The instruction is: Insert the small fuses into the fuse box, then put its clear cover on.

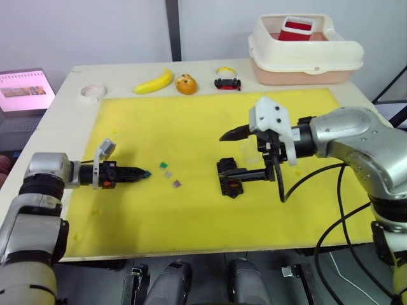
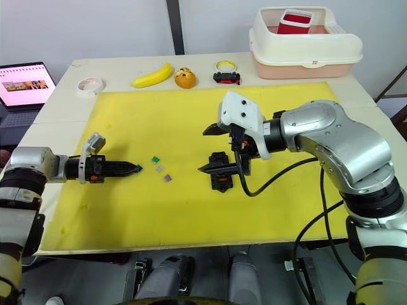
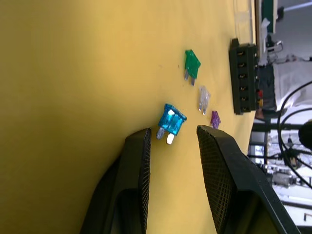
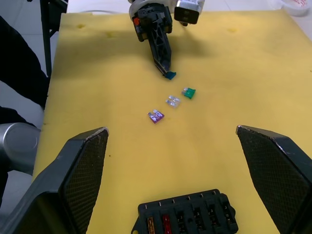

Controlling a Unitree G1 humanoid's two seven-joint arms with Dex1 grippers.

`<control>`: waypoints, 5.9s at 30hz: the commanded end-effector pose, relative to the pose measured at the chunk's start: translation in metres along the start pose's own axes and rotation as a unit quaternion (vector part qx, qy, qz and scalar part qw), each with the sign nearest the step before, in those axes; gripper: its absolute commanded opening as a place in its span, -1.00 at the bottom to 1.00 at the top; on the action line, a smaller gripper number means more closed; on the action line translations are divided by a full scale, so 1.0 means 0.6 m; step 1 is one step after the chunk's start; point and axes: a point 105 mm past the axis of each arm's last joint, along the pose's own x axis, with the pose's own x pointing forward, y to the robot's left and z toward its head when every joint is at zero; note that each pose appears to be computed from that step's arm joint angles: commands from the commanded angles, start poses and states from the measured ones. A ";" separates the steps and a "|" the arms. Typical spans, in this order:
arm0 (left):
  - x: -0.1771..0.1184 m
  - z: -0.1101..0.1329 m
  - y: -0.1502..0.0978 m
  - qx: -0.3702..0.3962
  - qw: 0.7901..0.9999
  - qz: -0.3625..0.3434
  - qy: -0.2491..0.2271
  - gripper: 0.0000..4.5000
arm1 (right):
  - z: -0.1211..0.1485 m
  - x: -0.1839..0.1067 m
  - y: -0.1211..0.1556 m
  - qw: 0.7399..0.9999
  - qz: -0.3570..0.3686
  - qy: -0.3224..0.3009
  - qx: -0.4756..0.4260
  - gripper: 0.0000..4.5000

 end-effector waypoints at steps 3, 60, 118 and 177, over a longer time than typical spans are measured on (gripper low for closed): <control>-0.005 0.024 0.004 0.027 0.999 0.026 -0.029 -0.29 | 0.022 -0.005 0.002 0.999 -0.004 -0.011 -0.030 1.00; 0.004 0.053 -0.284 0.306 0.925 -0.222 -0.040 -0.98 | 0.076 0.002 -0.001 0.969 0.003 -0.158 0.188 1.00; 0.032 0.026 -0.350 0.377 0.882 -0.283 -0.025 -1.00 | 0.114 0.023 0.011 0.932 0.029 -0.189 0.308 -0.99; 0.101 -0.067 -0.239 0.620 0.768 -0.139 0.084 0.98 | -0.127 0.004 -0.038 0.997 0.007 0.062 -0.050 -1.00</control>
